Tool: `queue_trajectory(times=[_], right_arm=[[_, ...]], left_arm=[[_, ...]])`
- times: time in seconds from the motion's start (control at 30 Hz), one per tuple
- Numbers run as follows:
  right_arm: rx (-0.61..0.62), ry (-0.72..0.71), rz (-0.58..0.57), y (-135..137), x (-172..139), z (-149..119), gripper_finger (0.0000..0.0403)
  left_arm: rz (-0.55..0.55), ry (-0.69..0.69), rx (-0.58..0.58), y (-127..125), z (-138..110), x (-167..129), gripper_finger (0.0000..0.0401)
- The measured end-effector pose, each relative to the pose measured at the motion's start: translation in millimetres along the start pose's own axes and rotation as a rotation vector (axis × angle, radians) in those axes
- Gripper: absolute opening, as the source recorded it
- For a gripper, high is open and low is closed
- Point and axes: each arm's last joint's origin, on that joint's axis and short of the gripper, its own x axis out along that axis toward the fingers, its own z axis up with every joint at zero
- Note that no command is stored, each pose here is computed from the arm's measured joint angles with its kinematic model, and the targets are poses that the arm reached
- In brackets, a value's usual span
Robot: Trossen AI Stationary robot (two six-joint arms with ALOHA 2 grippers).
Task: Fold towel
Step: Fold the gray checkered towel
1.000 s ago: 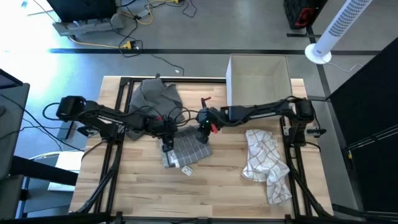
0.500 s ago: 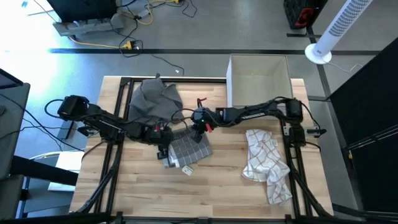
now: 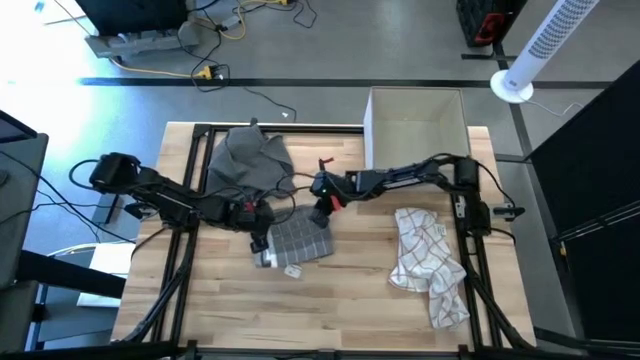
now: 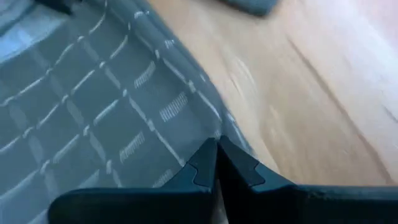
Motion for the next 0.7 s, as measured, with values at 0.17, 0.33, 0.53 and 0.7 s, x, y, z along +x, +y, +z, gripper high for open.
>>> queue_trajectory(times=[0.17, 0.33, 0.53, 0.7], right_arm=[[-0.045, -0.047, 0.06, 31, -51, 7, 0.0], [-0.123, -0.014, 0.137, 65, -60, -8, 0.0], [-0.129, 0.062, 0.218, 81, -35, -25, 0.0], [-0.1, 0.105, 0.24, 81, -11, -34, 0.0]], left_arm=[[-0.039, -0.023, -0.033, -4, 16, -25, 0.0051], [-0.127, -0.141, -0.111, -18, 25, -45, 0.0051], [-0.251, -0.206, -0.05, -50, 12, -43, 0.0051], [-0.323, -0.183, -0.06, -71, 0, -27, 0.0051]])
